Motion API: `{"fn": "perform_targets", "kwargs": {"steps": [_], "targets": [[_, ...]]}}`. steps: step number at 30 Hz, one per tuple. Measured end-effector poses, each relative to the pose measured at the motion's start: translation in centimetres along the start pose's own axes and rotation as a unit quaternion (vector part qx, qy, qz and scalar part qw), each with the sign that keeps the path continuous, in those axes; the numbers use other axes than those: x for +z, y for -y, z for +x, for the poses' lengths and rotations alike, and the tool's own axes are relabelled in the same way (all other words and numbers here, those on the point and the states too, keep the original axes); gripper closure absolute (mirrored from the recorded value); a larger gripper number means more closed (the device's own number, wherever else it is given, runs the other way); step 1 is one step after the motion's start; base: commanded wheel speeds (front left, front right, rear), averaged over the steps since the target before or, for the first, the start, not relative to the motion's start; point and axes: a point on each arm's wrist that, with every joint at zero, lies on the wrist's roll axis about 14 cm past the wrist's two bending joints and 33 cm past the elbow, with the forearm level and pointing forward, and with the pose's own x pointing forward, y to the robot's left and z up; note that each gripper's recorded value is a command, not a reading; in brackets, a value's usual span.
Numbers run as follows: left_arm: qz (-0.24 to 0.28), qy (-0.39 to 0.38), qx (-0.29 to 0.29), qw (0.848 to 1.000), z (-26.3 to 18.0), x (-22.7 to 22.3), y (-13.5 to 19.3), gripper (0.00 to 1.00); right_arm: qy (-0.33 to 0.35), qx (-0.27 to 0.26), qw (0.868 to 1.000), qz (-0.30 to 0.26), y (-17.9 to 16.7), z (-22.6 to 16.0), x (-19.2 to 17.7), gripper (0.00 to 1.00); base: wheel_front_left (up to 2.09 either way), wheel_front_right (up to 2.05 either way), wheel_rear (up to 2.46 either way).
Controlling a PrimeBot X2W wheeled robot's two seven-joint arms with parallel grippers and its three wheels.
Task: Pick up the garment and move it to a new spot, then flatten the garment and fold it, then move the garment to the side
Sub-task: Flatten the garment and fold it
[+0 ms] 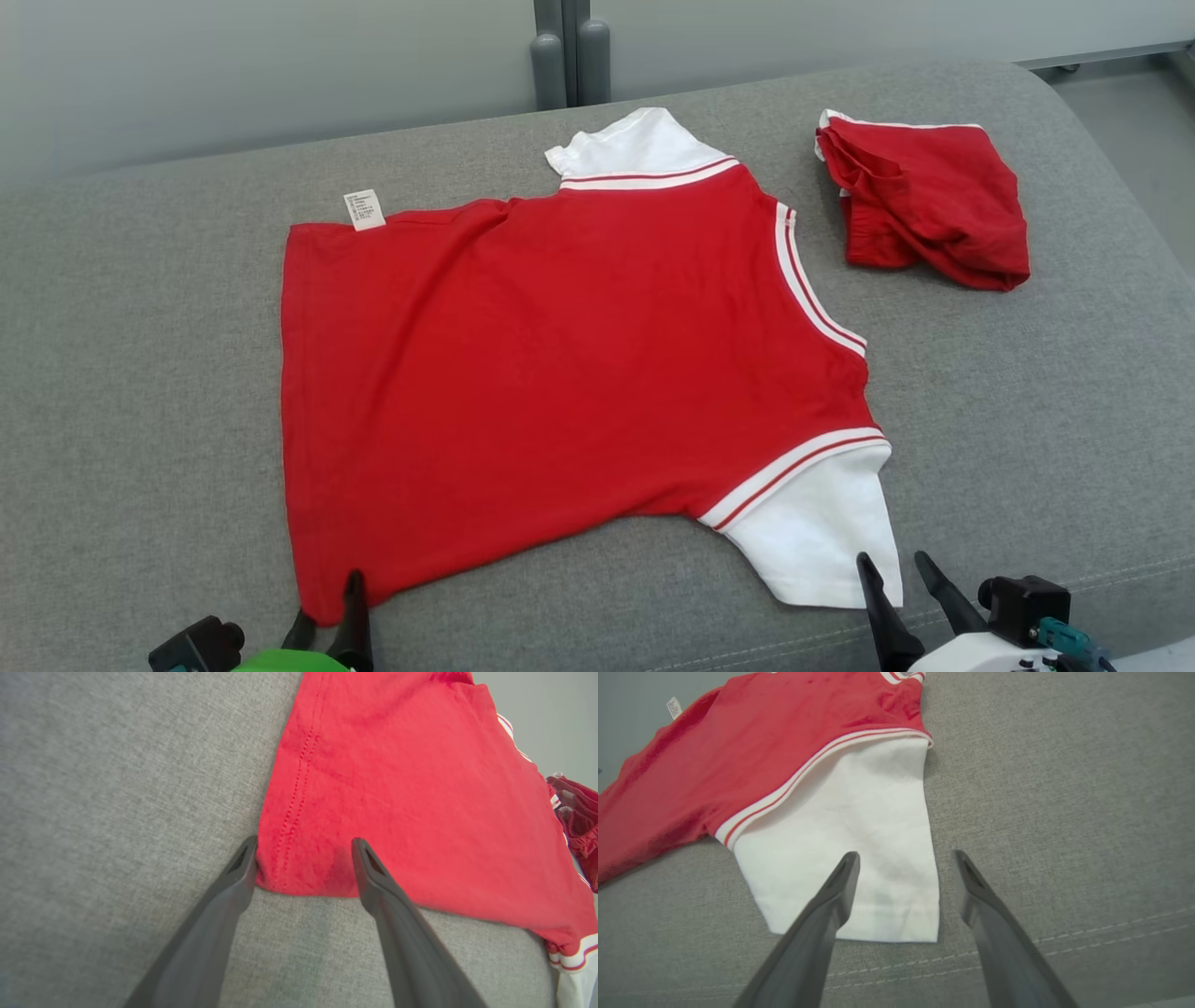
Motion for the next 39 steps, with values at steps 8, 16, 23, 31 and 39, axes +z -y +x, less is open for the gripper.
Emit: {"fn": "perform_targets", "kwargs": {"steps": [8, 16, 23, 31, 39], "targets": [[-0.004, 0.005, -0.001, 1.000, 0.4, 0.2, 0.2, 1.00, -0.027, 0.006, 1.000, -0.001, -0.3, 0.1, -1.5, 0.00, 0.00, 0.00, 0.00], [-0.008, 0.029, -0.024, 0.999, 0.7, 1.2, 1.6, 1.00, -0.050, -0.002, 0.999, 0.017, 0.2, -0.2, -2.9, 0.00, 0.00, 0.00, 0.00], [-0.009, 0.041, -0.039, 0.998, 0.6, 1.6, 2.3, 1.00, -0.057, -0.007, 0.998, 0.029, 0.3, 0.0, -3.4, 0.57, 0.00, 0.00, 0.00], [-0.005, 0.057, -0.048, 0.997, 0.3, 2.4, 2.8, 1.00, -0.050, 0.003, 0.998, 0.043, -0.3, 0.3, -3.1, 1.00, 0.00, 0.00, 0.00], [-0.009, 0.080, -0.079, 0.994, 0.1, 3.7, 4.5, 1.00, 0.010, 0.013, 0.999, 0.044, -0.4, 1.7, 0.9, 1.00, 0.00, 0.00, 0.00]]}}
